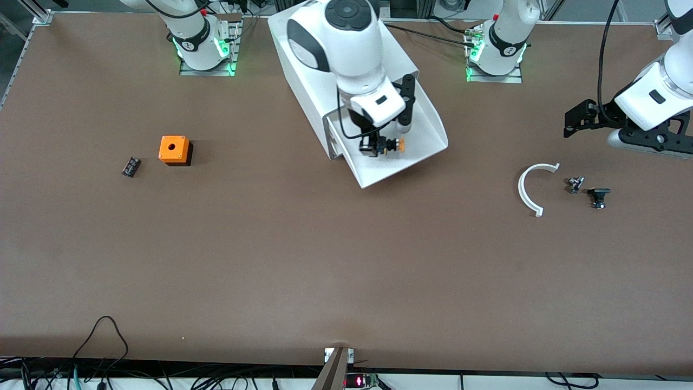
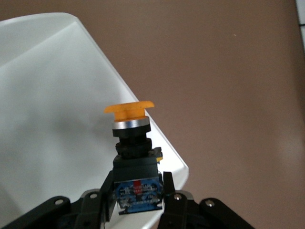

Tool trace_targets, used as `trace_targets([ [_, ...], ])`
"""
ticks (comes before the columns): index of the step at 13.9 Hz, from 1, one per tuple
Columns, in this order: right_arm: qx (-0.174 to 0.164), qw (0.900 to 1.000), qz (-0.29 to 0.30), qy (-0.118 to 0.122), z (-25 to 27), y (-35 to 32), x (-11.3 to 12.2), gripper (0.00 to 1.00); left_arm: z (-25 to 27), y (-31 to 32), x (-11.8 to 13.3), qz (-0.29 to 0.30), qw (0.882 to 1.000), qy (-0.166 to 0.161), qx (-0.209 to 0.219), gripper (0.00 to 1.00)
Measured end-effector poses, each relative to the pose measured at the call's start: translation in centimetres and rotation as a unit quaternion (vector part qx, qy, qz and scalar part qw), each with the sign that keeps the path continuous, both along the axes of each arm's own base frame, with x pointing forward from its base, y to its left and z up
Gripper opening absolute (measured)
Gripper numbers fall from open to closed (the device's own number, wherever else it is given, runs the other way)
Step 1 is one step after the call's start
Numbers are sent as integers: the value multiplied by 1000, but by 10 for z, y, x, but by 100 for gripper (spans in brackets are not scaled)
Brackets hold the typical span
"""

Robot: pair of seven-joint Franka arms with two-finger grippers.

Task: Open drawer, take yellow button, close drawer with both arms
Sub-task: 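Carry the yellow button out and set it beside the orange box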

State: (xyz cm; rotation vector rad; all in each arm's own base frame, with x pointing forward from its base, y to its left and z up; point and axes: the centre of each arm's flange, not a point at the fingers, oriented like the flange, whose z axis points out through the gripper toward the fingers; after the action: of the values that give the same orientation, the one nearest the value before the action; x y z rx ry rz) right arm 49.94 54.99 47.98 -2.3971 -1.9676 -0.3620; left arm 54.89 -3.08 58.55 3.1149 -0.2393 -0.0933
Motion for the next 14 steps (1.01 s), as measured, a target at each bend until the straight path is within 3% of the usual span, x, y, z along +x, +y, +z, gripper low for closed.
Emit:
trace_targets([
  [5,-12,992,-127,16,-7,-113,81,42,-1,0,2,1,1000,2,0,100],
  [8,-24,975,-217,43,-35,-209,121,42,-1,0,2,1,1000,2,0,100],
  [11,-34,941,-327,77,-65,-276,132,42,0,0,4,1,1000,1,1,100],
  [14,-51,895,-429,111,-103,-313,127,42,-1,-1,9,1,1000,1,1,100],
])
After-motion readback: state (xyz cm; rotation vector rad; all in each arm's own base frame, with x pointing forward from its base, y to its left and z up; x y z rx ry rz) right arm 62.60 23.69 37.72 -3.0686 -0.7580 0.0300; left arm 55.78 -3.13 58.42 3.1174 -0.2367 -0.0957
